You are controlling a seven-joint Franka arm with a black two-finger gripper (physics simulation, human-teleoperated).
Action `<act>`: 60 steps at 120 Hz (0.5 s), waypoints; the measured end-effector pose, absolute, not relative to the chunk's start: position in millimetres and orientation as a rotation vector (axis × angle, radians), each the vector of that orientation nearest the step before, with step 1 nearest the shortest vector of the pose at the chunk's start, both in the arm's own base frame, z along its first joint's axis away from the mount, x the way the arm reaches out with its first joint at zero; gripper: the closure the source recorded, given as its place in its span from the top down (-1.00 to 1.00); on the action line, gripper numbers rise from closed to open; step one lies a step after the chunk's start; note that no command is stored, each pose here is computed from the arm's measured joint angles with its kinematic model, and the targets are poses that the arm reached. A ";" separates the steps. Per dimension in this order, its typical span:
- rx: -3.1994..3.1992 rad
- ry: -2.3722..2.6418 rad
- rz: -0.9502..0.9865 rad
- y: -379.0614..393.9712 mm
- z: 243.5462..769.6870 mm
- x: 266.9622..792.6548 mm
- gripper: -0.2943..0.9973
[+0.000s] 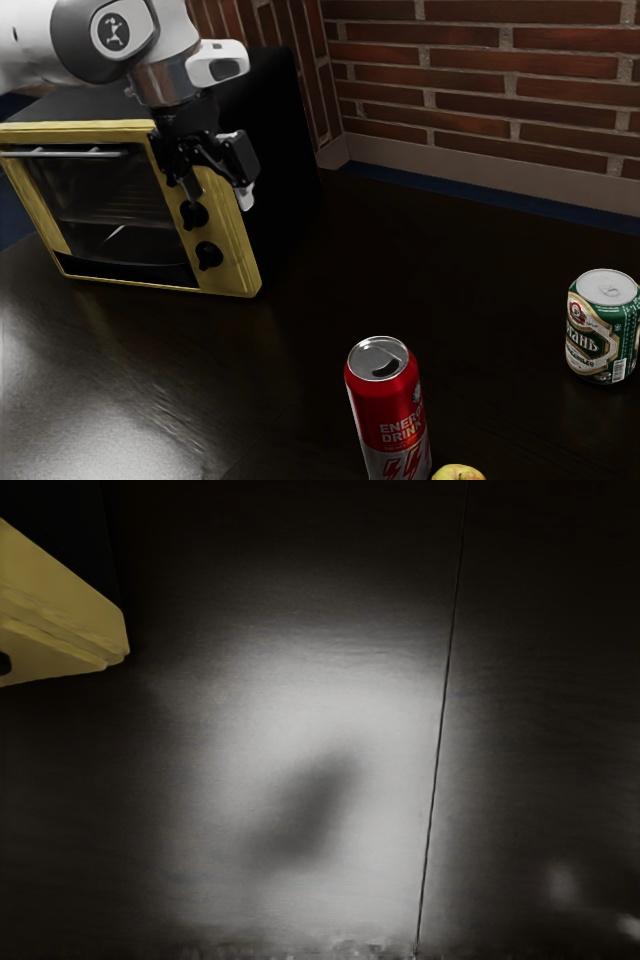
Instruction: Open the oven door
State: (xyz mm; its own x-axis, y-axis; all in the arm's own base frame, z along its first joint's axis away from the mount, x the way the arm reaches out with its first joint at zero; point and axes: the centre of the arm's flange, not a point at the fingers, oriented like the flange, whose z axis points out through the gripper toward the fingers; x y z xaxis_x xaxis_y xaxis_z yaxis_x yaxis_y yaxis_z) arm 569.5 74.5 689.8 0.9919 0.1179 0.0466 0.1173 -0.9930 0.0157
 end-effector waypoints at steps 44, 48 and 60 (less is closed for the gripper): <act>3.376 -0.010 0.324 150.3 799.0 490.7 0.54; 3.448 -0.026 0.289 169.5 800.2 485.8 0.54; 3.575 -0.113 0.157 214.9 797.6 460.4 0.54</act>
